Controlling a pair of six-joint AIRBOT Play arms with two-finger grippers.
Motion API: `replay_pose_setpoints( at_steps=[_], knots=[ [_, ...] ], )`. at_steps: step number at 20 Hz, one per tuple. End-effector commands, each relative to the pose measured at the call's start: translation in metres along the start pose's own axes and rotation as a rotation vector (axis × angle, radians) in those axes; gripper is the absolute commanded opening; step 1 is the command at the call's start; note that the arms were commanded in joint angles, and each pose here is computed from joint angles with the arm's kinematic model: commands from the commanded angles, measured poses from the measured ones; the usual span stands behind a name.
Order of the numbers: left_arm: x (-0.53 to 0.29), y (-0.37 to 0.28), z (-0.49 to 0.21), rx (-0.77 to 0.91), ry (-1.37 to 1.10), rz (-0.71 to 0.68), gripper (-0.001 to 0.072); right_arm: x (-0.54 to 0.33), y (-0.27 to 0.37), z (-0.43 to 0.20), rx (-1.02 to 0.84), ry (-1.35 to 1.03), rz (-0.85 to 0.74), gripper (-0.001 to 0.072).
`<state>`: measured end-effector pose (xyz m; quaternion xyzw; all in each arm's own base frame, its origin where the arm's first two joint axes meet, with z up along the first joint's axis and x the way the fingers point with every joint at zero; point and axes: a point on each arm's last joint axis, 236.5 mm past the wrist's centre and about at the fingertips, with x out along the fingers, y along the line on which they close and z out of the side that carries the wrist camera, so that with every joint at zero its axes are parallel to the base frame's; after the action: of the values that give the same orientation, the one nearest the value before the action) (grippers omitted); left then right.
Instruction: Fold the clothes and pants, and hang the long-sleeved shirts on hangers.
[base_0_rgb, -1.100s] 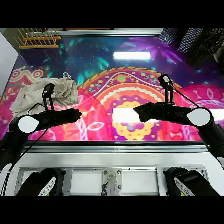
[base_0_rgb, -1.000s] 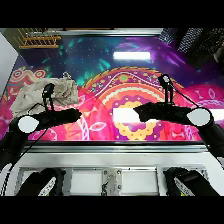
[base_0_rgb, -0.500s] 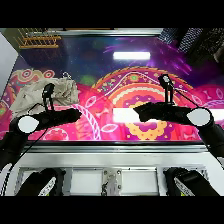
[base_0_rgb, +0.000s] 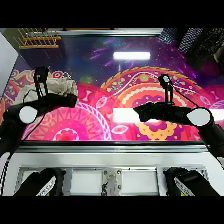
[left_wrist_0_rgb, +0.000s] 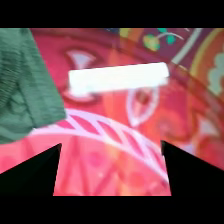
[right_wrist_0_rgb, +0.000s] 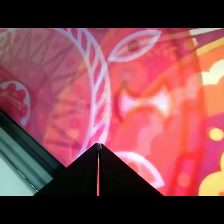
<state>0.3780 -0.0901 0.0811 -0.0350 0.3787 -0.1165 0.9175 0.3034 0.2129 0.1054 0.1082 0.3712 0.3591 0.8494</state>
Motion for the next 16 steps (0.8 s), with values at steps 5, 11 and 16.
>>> replay_pose_setpoints(
  at_steps=[5,11,16],
  knots=[
    [0.109,0.097,0.008,0.071,0.189,0.205,0.0703,0.000,0.000,0.000,0.000,-0.001,0.000,0.0022],
    [0.180,0.107,-0.029,0.067,0.335,0.194,0.0703,0.000,0.000,0.000,0.000,-0.001,0.000,0.0022],
    [0.194,0.117,-0.023,0.078,0.347,0.218,0.0703,0.000,0.000,0.000,0.000,-0.001,0.000,0.0022]
  ],
)
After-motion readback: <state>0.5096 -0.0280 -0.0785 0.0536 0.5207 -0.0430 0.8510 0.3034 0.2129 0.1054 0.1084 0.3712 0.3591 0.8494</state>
